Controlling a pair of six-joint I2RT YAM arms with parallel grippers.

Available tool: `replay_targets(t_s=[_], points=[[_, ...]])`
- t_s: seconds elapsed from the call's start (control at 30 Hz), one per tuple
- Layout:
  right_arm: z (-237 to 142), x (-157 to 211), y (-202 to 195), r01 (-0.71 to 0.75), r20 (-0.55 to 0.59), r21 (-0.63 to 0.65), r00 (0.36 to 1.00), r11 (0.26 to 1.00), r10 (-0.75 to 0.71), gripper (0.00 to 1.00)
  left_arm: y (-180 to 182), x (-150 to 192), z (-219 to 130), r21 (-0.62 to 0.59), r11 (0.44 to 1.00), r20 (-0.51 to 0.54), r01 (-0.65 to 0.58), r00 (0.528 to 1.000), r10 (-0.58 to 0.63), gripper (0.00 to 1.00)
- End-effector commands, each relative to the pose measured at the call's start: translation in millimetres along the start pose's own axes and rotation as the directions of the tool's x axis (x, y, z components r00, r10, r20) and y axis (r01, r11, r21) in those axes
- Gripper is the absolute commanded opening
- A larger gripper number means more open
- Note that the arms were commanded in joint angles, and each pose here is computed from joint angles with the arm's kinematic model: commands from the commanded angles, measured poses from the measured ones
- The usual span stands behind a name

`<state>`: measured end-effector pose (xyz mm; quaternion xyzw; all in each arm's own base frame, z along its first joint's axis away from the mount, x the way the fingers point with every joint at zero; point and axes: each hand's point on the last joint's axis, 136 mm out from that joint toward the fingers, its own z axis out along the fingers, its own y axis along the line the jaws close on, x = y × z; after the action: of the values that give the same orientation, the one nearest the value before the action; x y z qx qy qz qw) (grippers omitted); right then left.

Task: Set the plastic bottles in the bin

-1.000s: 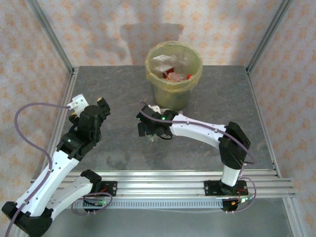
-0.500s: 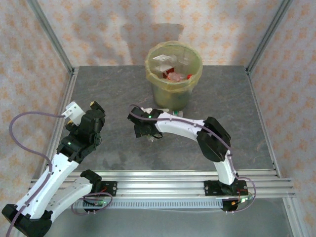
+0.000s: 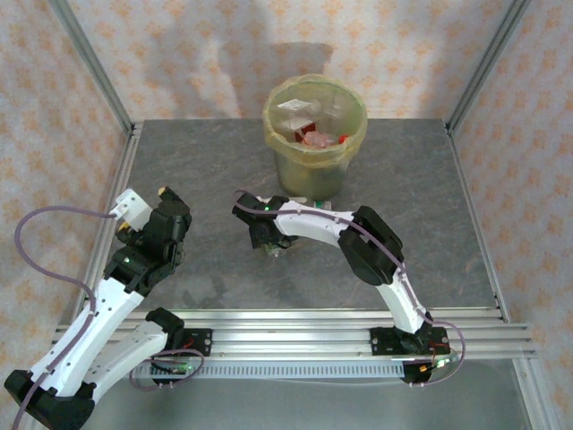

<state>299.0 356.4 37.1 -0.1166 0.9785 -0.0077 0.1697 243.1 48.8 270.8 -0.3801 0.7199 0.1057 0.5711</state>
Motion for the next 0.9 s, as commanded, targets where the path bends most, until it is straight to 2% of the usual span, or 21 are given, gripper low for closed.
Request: replay_targets(t_s=[0.0,0.2,0.3,0.67,0.87], points=[[5,-5,4,0.010,-0.005,-0.003,1.000,1.000,-0.010,0.76,15,-1,1,-0.057,0.998,0.034,0.005,0.999,-0.003,1.00],[11,0,9,0.022,-0.031,-0.017,0.999,1.000,-0.023,0.58,16,-1,1,-0.062,0.998,0.036,0.006,0.999,-0.004,1.00],[11,3,10,0.028,-0.044,-0.026,0.999,0.999,-0.029,0.54,16,-1,2,-0.065,0.998,0.037,0.006,0.999,-0.003,1.00],[-7,6,20,0.047,-0.038,-0.059,0.998,0.997,-0.049,0.48,17,1,3,-0.085,0.996,0.037,0.005,0.999,-0.002,1.00],[-24,6,37,0.009,-0.030,-0.163,0.999,0.987,-0.014,0.44,22,0,3,-0.110,0.994,0.042,0.006,0.999,-0.001,1.00]])
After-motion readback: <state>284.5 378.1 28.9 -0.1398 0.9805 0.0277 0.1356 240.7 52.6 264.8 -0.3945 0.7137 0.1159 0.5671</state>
